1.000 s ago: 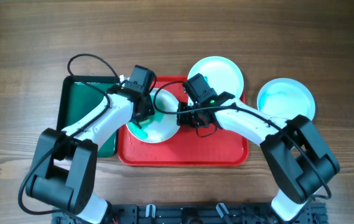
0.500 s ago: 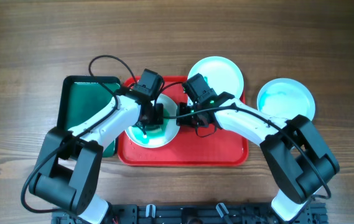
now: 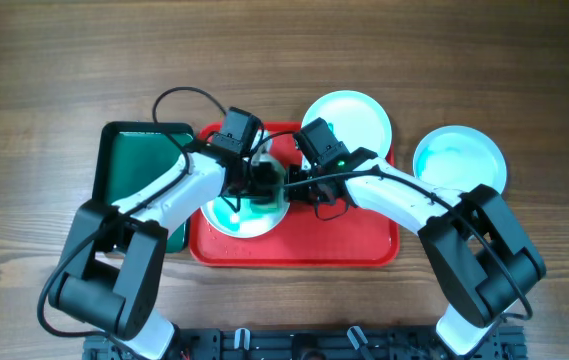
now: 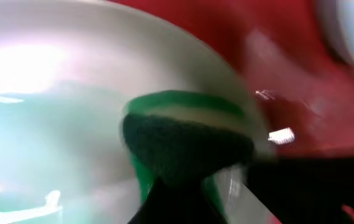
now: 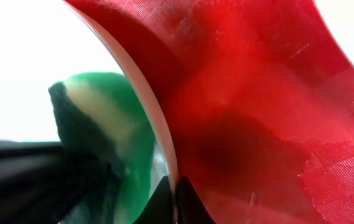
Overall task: Clean dirty plates on tray and stack at the side
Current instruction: 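Scrub the second plate with the sponge in the left gripper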
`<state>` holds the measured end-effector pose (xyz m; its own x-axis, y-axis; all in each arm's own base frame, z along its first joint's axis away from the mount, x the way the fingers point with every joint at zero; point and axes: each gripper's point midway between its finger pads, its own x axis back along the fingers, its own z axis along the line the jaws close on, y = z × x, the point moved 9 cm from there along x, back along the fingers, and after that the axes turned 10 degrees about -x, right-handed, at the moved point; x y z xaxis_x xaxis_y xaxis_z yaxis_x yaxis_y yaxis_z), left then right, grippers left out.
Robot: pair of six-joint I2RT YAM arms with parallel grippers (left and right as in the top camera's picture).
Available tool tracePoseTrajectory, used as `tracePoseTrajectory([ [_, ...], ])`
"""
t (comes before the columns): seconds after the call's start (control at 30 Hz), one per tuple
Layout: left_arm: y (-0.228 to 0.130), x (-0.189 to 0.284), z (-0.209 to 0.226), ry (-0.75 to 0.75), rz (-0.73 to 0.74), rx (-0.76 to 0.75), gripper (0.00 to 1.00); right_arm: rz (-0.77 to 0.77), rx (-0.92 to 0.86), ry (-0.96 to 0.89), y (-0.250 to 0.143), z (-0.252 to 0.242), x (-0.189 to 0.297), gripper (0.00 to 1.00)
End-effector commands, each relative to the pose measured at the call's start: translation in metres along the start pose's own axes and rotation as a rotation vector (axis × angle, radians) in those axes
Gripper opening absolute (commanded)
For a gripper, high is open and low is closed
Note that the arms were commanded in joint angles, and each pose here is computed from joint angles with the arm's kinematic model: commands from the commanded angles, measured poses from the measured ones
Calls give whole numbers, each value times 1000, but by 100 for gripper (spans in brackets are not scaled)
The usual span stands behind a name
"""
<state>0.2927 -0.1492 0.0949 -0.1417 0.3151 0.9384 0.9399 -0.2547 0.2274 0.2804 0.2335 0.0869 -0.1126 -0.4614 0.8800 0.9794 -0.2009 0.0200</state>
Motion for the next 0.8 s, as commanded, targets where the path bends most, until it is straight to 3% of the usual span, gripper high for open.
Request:
tracePoseTrajectory([
  [0.0,-4,5,45,529,-102,298,4,0,12,2,2,3,-2,4],
  [0.1,-19,10,52,629,-62,419,4,0,12,2,2,3,-2,4],
  [0.17,-33,10,48,611,35,447,4,0,12,2,2,3,-2,4],
  [0.27,-50,1,14,165,291,286,4,0,13,3,2,3,-2,4],
  [0.33,-43,0,-8,-128,289,149,4,1,13,3,2,3,-2,4],
  [0.4,-31,-2,-16,-225,209,84,4,2,16,3,2,3,-2,4],
  [0.5,-4,-6,-6,-117,33,71,4,1,15,3,2,3,-2,4],
  [0.57,3,-3,28,263,-79,268,4,1,16,3,2,3,-2,4],
  [0.63,-4,3,44,443,-89,376,4,2,16,1,2,2,-2,4],
  [0.7,-18,4,46,485,-18,428,4,2,15,2,2,2,-2,4],
  [0.77,-37,3,36,391,136,440,4,1,15,3,2,3,-2,4],
])
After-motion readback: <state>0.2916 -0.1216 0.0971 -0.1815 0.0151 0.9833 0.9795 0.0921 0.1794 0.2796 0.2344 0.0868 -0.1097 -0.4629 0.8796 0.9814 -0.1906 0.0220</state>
